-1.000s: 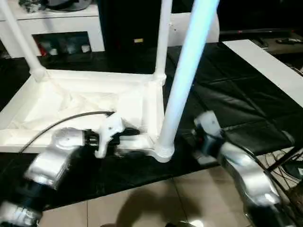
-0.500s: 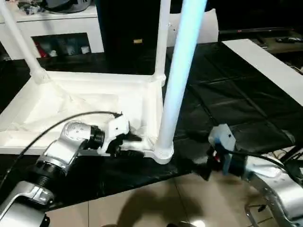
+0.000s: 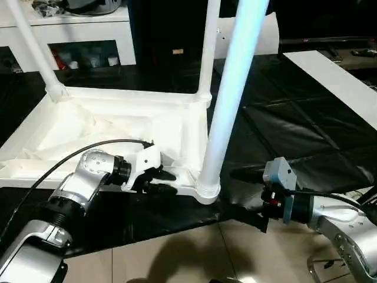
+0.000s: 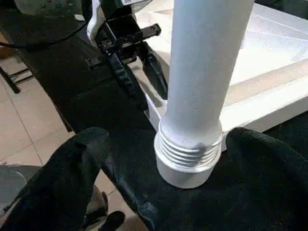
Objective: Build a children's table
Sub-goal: Rotate table base, then rotate leg to tighten
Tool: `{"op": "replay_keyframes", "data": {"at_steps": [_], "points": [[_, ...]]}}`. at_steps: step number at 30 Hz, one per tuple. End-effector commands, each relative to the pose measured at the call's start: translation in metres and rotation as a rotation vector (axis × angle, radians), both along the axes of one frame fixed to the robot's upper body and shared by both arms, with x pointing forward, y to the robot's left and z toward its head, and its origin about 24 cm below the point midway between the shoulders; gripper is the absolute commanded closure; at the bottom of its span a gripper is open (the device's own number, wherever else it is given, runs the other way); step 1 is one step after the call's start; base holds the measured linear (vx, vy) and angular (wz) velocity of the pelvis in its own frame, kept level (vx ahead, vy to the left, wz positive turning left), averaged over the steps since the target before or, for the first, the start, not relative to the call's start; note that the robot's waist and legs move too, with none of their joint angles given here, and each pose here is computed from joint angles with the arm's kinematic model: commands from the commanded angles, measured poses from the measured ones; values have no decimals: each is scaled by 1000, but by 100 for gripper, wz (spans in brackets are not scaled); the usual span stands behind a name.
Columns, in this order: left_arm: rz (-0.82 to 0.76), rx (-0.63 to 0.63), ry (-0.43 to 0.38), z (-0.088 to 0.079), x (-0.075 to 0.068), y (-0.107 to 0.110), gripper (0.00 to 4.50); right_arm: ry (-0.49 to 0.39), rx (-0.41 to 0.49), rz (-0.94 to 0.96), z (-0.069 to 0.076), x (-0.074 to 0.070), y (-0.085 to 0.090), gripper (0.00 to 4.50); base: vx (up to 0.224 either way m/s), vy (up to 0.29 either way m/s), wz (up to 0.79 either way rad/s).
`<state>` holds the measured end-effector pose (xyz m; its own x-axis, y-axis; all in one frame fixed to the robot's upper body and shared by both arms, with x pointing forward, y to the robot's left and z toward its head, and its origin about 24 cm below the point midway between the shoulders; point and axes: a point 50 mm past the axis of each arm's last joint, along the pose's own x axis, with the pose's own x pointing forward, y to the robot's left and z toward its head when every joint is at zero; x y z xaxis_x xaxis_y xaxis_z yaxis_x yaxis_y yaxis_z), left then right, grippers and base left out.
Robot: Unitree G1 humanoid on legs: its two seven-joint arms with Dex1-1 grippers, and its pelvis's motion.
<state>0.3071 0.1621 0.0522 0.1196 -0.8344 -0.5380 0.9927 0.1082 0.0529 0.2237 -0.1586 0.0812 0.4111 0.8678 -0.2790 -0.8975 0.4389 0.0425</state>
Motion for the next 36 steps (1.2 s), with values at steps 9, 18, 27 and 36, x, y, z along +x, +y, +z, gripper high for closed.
{"op": "replay_keyframes", "data": {"at_steps": [9, 18, 27, 36], "points": [[-33, 42, 10, 2, 4, 3, 397, 0, -4, -5, 3, 0, -4, 0, 0, 0, 0], [-70, 114, 86, 2, 7, 2, 444, -11, 2, -4, 5, 3, -3, 0, 0, 0, 0], [272, 117, 126, -12, 13, 16, 444, -47, 1, -106, 5, 17, -6, 0, 0, 0, 0], [8, 68, 58, -15, -17, 2, 444, -52, 32, -97, 5, 33, -5, 0, 0, 0, 0]]}}
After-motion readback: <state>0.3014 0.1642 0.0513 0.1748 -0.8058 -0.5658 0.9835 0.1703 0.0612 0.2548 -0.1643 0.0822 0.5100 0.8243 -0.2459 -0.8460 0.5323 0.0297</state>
